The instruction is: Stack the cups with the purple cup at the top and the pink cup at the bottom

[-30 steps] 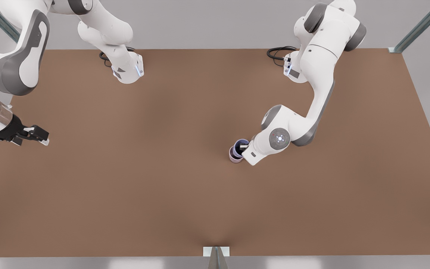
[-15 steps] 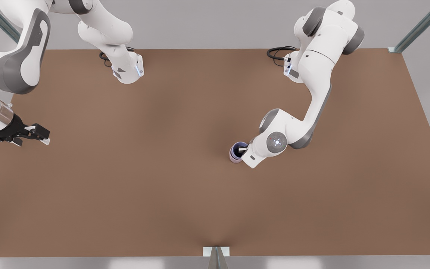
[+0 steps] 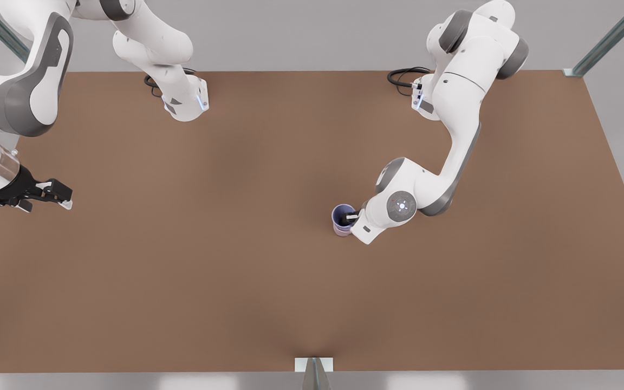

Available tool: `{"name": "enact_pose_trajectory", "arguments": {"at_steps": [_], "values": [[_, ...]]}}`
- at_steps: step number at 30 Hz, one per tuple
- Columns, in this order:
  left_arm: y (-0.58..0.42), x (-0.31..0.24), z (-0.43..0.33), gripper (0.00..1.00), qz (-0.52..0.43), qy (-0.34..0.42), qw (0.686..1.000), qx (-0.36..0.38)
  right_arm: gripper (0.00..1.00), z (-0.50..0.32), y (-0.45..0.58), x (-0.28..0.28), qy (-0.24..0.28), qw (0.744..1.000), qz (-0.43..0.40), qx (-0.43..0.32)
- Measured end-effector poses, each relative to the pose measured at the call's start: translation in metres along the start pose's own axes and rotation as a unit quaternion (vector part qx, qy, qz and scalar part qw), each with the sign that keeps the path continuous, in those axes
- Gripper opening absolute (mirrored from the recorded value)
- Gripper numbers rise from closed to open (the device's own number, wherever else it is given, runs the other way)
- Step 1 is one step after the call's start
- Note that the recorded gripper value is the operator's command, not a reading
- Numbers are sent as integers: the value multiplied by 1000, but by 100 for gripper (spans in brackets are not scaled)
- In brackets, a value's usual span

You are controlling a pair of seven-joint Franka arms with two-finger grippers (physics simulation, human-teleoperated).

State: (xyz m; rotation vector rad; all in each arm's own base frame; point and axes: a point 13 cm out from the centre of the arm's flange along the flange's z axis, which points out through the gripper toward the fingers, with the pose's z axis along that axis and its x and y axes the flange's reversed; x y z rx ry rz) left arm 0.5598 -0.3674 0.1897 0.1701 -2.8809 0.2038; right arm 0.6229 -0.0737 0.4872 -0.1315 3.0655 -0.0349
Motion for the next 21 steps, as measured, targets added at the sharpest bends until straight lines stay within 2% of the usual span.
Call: {"name": "enact_pose_trajectory", "arguments": {"at_steps": [5, 7, 13, 17, 21], "values": [[0, 0, -5, 100, -2, -4, 1000, -1, 100, 0, 0, 0, 0, 1000, -2, 0], [2, -2, -28, 100, -1, -19, 1000, -2, 100, 0, 0, 0, 0, 1000, -3, 0], [161, -48, -206, 100, -68, -111, 990, -49, 100, 0, 0, 0, 0, 1000, -4, 0], [208, -18, -314, 100, -49, -141, 987, -55, 100, 0, 0, 0, 0, 1000, -5, 0], [229, 15, -342, 100, -10, -135, 988, -78, 100, 0, 0, 0, 0, 1000, -6, 0]]}}
